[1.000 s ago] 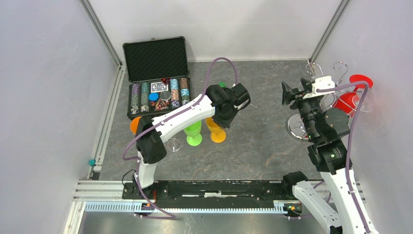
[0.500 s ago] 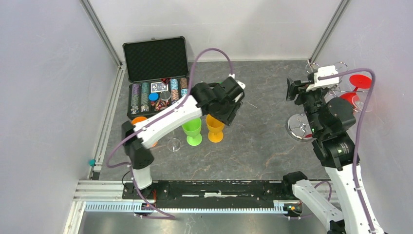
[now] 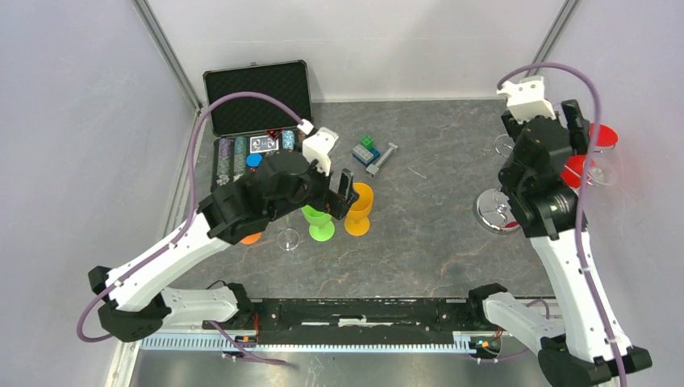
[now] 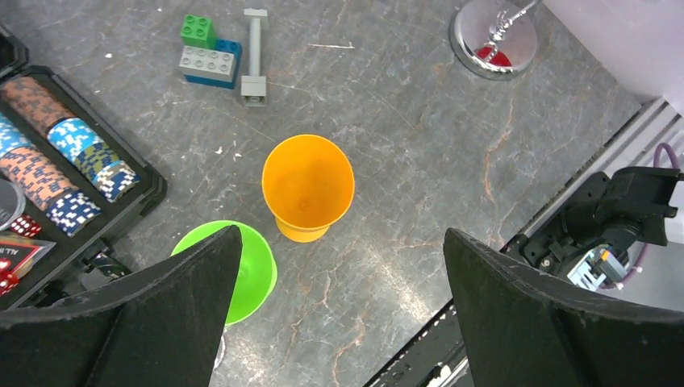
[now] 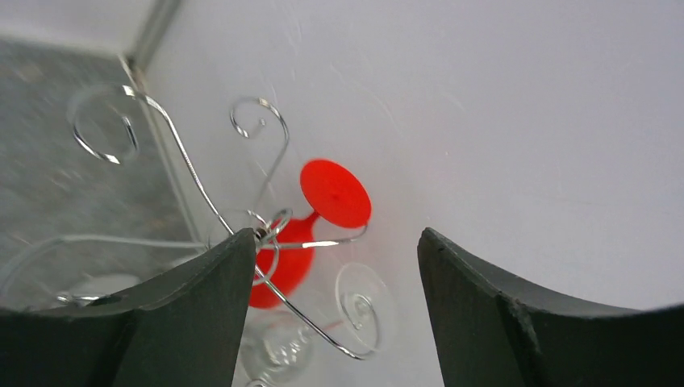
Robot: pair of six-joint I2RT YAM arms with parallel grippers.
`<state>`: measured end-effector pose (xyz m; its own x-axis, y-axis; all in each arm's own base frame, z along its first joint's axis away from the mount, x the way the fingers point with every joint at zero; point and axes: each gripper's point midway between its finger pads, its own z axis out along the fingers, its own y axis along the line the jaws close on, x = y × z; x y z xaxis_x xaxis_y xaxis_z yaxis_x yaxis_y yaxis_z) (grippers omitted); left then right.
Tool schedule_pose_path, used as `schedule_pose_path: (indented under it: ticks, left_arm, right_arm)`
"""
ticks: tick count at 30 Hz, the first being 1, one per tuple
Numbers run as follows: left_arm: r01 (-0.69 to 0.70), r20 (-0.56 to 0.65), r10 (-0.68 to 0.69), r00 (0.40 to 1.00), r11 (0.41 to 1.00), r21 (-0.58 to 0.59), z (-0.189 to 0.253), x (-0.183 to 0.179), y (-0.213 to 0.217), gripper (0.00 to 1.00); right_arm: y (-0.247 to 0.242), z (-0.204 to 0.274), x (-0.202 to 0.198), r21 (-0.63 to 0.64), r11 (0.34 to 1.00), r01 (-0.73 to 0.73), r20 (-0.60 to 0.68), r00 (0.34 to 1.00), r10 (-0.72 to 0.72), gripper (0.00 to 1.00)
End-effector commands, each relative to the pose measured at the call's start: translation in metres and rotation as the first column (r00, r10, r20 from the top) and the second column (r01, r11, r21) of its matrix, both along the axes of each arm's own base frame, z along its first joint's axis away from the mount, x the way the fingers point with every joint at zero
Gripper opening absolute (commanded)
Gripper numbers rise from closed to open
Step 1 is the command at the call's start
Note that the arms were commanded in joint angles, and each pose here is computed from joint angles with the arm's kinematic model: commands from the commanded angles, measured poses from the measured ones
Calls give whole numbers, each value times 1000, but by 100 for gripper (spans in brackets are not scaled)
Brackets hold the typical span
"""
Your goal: Take the wine glass off the wine glass rack
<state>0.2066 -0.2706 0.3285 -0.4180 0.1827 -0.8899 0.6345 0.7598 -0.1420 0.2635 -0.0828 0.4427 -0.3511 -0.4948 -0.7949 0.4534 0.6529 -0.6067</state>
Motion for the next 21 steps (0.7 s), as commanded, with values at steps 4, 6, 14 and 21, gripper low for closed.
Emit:
schedule_pose_path:
  ticks: [4,6,14,21]
  left_arm:
    - [-109,148,123,981,989,-97,26,5,38,100]
    - [-131,158,147,976,986,-108,24,1,51,100]
    - [-196,164,214,963,973,-124,8,-14,92,100]
    - [-193,155,209,966,974,-116,-4,-22,103,100]
  right_arm:
    - [-34,23,-45,-146,972,186,-39,980,-194,74]
    - [-39,35,-59,-138,968,210,-8,977,-213,74]
    - [-42,47,-86,-163,970,181,-15,982,-186,76]
    - [-30,38,-81,-182,982,39,-39,998,-46,77]
